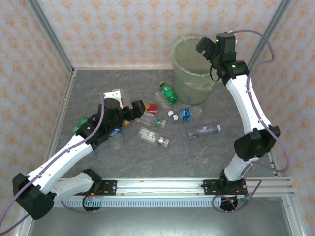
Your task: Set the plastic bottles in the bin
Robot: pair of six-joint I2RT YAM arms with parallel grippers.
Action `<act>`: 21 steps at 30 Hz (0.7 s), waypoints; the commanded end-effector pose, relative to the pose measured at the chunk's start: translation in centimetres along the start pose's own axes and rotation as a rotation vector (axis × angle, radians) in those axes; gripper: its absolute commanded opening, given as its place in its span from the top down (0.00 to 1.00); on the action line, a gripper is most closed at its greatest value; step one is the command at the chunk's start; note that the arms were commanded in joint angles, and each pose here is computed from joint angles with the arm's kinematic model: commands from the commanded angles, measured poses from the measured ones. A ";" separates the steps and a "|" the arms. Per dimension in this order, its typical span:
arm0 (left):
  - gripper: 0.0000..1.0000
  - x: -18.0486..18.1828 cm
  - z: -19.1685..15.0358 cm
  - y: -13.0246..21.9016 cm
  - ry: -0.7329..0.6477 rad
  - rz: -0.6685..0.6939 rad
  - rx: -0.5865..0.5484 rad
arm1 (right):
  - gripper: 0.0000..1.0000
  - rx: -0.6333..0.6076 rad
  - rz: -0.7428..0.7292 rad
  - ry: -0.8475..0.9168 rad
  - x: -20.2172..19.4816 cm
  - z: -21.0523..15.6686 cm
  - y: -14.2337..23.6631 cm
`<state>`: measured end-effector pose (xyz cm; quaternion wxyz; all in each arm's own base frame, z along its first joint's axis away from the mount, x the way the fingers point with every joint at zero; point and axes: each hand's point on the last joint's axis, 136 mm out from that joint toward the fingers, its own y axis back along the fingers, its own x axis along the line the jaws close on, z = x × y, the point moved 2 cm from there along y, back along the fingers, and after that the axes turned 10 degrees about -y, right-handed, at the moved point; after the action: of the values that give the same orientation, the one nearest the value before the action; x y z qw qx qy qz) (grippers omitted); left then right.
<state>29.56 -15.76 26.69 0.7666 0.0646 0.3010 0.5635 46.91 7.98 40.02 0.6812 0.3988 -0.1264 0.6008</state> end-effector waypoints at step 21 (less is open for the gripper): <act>0.01 -4.7 -2.5 -2.2 -0.119 -0.144 0.102 | 0.00 0.161 -0.191 -0.116 -12.7 -9.7 8.2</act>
<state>29.01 -20.61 24.20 0.8009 0.1301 0.3035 0.4994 34.96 5.87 29.53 0.6845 0.4826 -0.0727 0.5416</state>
